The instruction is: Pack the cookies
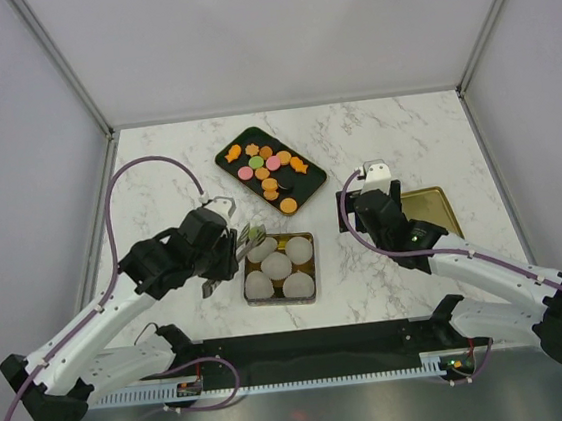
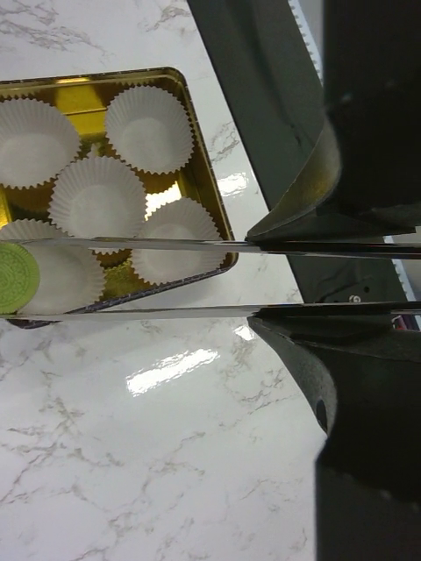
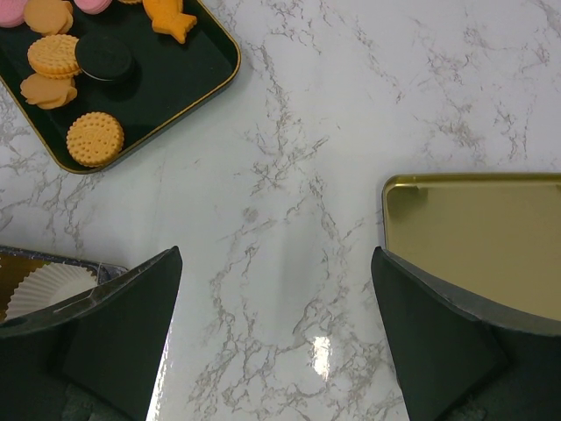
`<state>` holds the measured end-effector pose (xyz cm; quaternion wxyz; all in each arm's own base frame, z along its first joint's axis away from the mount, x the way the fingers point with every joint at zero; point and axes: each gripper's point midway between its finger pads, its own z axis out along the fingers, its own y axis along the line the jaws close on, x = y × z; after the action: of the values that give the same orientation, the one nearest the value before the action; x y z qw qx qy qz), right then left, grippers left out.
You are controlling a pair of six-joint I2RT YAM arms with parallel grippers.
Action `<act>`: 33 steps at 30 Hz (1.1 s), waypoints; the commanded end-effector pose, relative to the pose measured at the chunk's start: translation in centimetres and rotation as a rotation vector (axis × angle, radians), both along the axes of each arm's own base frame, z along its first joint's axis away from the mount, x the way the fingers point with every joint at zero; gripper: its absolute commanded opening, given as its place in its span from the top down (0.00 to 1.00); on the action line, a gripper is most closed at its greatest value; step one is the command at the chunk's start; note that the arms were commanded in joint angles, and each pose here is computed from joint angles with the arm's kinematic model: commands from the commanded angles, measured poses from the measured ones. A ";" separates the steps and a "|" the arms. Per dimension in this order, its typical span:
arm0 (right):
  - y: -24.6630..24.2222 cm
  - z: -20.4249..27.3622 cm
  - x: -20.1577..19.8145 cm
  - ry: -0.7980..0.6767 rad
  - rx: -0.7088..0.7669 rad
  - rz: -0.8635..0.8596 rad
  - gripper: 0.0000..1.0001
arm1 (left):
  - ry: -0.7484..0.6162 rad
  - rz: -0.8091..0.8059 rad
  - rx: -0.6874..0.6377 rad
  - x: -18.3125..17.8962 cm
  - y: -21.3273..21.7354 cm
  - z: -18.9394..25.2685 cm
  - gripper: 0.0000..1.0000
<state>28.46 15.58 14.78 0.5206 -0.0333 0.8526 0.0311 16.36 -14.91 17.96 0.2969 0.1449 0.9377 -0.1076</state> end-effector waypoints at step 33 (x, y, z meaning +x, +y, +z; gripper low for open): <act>0.6 1.4 0.3 -0.038 0.056 0.001 0.02 | 0.061 0.104 -0.039 -1.6 -0.3 -1.5 0.49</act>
<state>28.47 15.72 14.88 0.5214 -0.0305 0.8520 0.0364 14.39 -15.19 16.00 0.2608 0.1071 0.9529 -0.1120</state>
